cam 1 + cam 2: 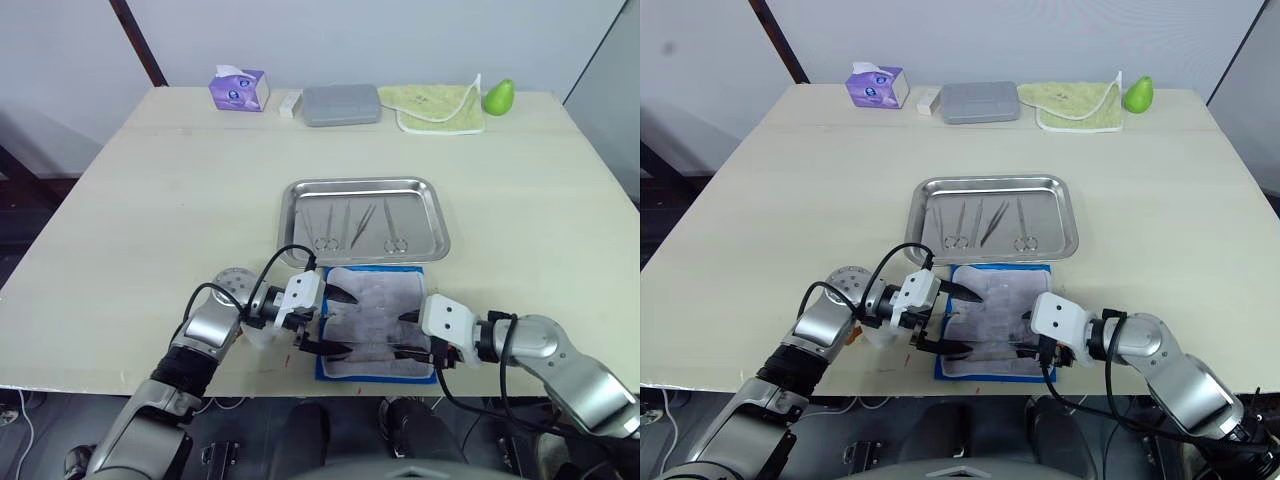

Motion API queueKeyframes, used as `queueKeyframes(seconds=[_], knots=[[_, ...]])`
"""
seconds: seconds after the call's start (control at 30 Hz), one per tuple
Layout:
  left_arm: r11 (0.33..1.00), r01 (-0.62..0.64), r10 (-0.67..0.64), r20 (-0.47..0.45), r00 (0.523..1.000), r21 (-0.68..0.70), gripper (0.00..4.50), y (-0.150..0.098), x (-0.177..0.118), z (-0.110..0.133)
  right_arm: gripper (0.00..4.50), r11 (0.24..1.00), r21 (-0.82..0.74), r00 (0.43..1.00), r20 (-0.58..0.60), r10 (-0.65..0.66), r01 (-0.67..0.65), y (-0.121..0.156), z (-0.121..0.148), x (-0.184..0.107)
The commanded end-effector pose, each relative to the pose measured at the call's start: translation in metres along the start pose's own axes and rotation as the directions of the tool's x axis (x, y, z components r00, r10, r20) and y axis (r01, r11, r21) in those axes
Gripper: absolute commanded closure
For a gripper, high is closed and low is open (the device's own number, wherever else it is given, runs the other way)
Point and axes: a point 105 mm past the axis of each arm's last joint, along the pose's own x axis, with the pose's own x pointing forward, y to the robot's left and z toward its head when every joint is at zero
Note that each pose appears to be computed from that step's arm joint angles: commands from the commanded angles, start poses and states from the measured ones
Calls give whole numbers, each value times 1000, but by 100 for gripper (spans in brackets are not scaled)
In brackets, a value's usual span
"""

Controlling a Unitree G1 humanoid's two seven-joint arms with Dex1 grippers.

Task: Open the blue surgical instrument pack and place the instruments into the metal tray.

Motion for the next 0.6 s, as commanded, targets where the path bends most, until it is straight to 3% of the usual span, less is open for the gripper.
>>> queueKeyframes(seconds=[0.03,0.6], knots=[[997,22,-25,-41,999,-79,0,-9,3,-20,203,999,-37,1000,-24,19,-20,4,0,0],[997,19,-22,-37,999,-79,0,-11,4,-20,203,995,-20,991,-93,95,-98,21,-15,9]])
